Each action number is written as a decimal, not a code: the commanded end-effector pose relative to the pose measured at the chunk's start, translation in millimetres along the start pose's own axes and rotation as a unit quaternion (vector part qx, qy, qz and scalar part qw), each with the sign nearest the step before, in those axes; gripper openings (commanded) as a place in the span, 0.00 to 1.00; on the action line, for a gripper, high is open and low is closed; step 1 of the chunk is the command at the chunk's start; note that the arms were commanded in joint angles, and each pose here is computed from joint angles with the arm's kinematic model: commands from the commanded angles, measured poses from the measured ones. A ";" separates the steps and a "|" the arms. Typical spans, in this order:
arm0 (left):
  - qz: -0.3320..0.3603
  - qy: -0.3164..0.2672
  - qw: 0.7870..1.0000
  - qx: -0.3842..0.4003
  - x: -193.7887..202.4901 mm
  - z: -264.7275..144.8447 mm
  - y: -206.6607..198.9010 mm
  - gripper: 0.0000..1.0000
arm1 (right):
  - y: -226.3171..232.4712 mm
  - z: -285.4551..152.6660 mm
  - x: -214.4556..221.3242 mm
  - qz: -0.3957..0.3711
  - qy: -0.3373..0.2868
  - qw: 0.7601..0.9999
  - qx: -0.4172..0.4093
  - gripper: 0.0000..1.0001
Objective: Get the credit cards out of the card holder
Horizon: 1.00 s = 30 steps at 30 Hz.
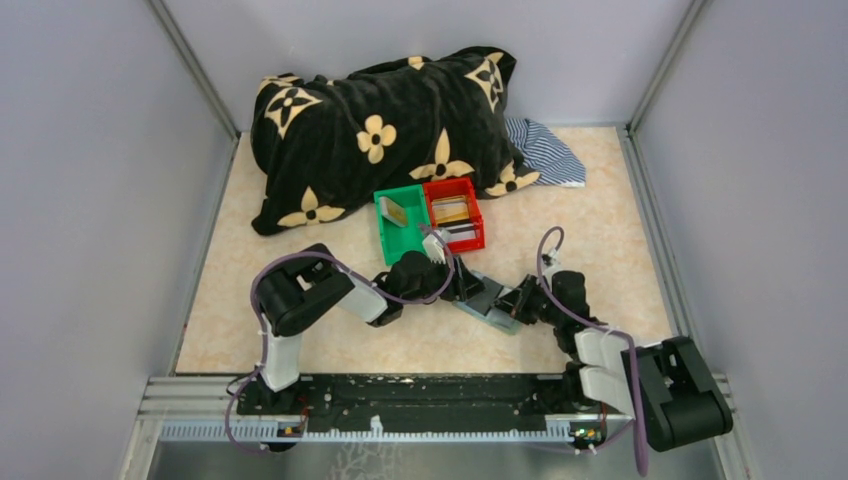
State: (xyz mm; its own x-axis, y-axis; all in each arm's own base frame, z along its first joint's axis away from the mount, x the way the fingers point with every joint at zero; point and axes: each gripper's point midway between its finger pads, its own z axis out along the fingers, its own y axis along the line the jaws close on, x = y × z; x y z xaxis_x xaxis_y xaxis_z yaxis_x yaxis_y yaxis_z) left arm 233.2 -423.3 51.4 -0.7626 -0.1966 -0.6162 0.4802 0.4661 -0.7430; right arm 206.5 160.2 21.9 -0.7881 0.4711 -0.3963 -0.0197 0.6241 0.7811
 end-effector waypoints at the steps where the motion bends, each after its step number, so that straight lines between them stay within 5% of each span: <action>1: -0.016 0.059 0.998 -0.026 38.9 -2.4 19.7 0.68 | 10.0 -1.1 -11.3 -0.025 -0.020 0.999 -0.017 0.00; 10: -0.029 0.067 0.997 -0.020 43.4 3.4 18.9 0.68 | 10.1 -6.1 -13.1 -0.036 -0.024 0.999 -0.007 0.01; 13: -0.030 0.067 0.997 -0.019 42.8 3.9 18.4 0.68 | 9.1 -5.7 -11.6 -0.035 -0.021 0.999 -0.006 0.14; 16: -0.031 0.068 0.997 -0.021 43.6 3.4 19.6 0.68 | 9.7 -5.3 -11.0 -0.033 -0.020 0.999 -0.010 0.17; 24: -0.039 0.069 0.997 -0.022 45.9 3.6 20.4 0.68 | 11.8 -5.8 -13.0 -0.034 -0.023 0.999 -0.011 0.00; 30: -0.042 0.075 0.996 -0.024 49.8 1.0 21.9 0.68 | 16.2 -7.5 -18.2 -0.039 -0.034 0.999 -0.015 0.00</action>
State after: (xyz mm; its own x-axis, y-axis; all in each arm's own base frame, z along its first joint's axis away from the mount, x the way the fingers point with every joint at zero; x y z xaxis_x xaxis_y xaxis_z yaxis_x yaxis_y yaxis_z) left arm 232.5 -433.9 51.0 -0.7883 -0.2174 -0.5755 0.4548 0.4240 -0.7832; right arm 199.4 155.0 22.9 -0.7872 0.4588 -0.4120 -0.0198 0.6490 0.7606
